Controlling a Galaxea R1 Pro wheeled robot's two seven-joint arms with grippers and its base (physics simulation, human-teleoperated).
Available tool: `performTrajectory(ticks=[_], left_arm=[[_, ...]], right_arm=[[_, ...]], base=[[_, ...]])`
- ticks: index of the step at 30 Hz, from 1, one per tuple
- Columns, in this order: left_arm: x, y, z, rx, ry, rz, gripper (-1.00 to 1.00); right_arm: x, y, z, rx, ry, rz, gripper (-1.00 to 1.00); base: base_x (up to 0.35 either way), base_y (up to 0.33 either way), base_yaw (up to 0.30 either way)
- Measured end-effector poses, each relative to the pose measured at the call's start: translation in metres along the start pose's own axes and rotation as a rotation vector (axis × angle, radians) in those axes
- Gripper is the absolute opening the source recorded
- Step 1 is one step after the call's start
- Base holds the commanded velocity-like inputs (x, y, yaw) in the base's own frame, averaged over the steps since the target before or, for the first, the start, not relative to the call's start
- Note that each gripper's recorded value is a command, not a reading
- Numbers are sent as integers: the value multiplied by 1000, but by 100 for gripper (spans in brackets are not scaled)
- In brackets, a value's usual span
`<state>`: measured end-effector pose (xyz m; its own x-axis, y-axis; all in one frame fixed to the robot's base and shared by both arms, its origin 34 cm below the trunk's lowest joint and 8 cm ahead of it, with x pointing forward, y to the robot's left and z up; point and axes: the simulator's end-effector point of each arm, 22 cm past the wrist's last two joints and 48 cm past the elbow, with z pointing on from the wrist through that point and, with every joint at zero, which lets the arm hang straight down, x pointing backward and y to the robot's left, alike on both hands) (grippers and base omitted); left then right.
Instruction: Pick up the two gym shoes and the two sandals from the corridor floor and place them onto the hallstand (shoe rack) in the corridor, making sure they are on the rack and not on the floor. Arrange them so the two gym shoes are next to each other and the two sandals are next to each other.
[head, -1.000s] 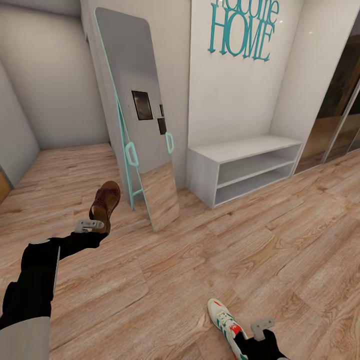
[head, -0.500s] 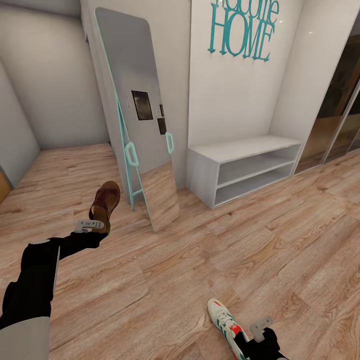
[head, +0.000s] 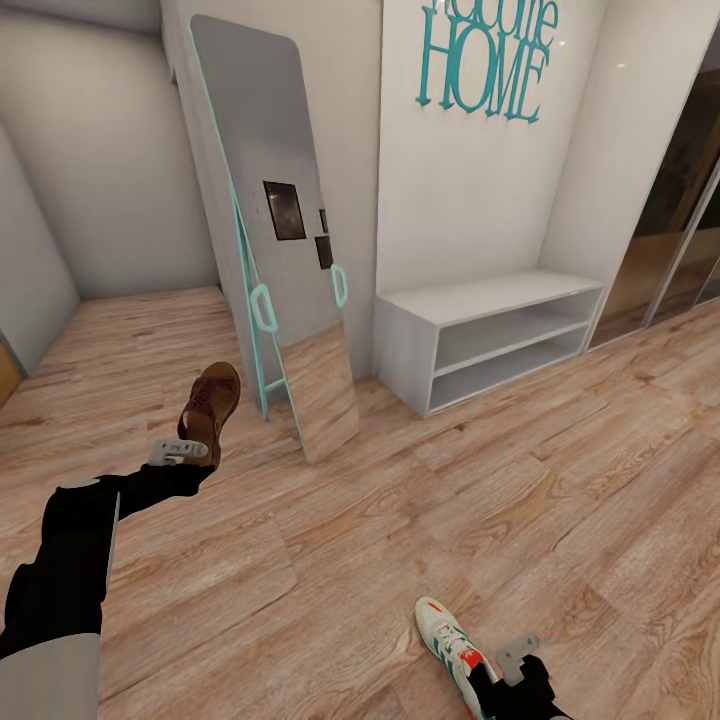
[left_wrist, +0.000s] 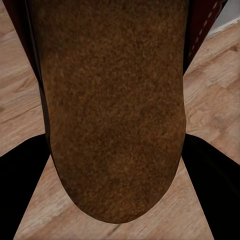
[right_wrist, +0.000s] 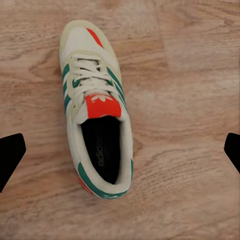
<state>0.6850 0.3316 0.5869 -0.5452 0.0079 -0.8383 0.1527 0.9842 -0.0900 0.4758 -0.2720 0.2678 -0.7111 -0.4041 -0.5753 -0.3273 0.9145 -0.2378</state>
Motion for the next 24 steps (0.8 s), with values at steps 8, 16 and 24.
performTrajectory(ticks=[8, 16, 24], left_arm=[[0, -1, 1, 2, 1, -1, -100], [0, 0, 0, 0, 1, 0, -100], [0, 0, 0, -1, 1, 1, -100]], right_arm=[[33, 19, 2, -40, 56, -12, 100], [61, 36, 3, -77, 68, -14, 100], [61, 36, 3, -78, 66, -9, 100]], base=[[0, 0, 0], [0, 0, 0], [0, 0, 0]])
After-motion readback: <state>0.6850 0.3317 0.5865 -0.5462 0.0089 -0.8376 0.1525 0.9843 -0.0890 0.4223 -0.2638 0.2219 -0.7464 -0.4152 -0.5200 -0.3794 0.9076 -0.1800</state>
